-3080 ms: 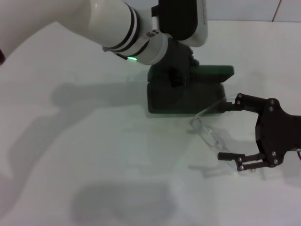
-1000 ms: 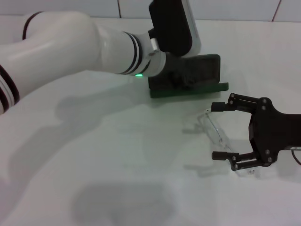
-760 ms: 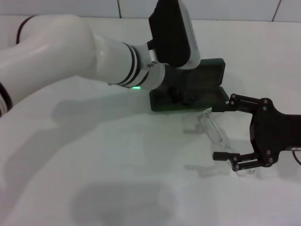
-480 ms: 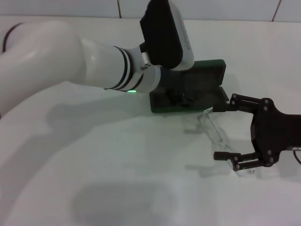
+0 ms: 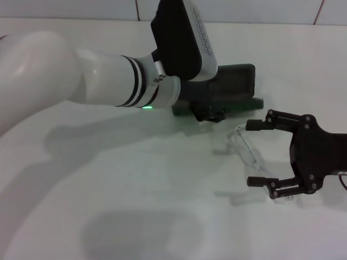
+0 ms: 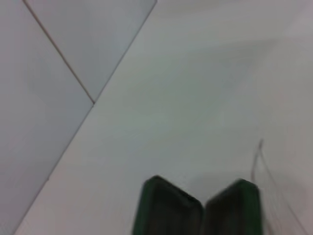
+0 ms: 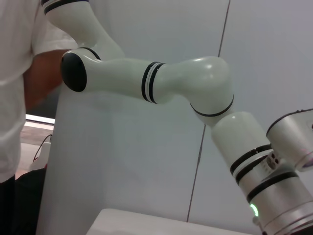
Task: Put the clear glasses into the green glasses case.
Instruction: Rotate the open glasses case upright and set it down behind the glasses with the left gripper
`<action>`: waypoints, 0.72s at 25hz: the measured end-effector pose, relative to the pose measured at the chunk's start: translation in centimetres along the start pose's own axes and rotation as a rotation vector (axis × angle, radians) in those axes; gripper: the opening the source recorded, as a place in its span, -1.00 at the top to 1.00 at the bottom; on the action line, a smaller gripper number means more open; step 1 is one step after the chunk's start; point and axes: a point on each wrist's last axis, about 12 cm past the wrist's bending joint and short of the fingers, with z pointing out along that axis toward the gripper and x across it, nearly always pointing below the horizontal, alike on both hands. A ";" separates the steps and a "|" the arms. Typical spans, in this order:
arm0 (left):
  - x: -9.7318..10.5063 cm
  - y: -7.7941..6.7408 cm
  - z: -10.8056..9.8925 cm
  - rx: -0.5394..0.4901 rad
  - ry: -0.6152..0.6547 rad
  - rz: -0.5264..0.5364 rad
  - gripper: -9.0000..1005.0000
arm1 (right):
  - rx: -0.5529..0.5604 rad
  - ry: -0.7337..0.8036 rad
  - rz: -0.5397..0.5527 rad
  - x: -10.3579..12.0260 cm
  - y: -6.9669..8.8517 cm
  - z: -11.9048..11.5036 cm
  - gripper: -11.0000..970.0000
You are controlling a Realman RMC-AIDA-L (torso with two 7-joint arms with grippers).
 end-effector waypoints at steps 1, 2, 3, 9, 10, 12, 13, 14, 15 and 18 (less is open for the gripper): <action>0.0 0.1 0.0 -0.009 -0.005 -0.001 -0.52 | 0.000 0.000 0.000 0.0 0.0 0.0 -0.77; -0.1 0.2 0.0 -0.022 -0.012 -0.001 -0.52 | 0.000 -0.001 0.001 0.0 0.1 0.0 -0.77; -0.2 0.3 0.0 -0.037 -0.020 -0.001 -0.52 | -0.001 -0.001 0.001 0.0 0.1 0.1 -0.77; -0.3 1.5 0.9 -0.125 -0.035 -0.003 -0.52 | -0.006 -0.006 0.004 0.1 0.2 0.4 -0.77; -0.2 1.5 1.2 -0.122 -0.025 0.001 -0.52 | -0.006 -0.007 0.005 0.1 0.3 0.4 -0.77; 0.0 1.5 1.7 -0.112 -0.003 0.005 -0.52 | -0.005 -0.008 0.007 0.1 0.3 0.4 -0.77; 0.2 1.5 1.9 -0.108 0.007 0.005 -0.52 | -0.006 -0.009 0.008 0.1 0.3 0.4 -0.77; 0.3 1.4 2.1 -0.105 0.015 0.003 -0.52 | -0.006 -0.010 0.009 0.1 0.4 0.4 -0.77; 0.4 1.4 2.1 -0.101 0.019 0.005 -0.52 | -0.006 -0.010 0.009 0.1 0.4 0.5 -0.77; 0.5 0.9 2.0 -0.071 0.029 0.014 -0.52 | -0.002 -0.011 0.011 0.2 0.4 0.4 -0.77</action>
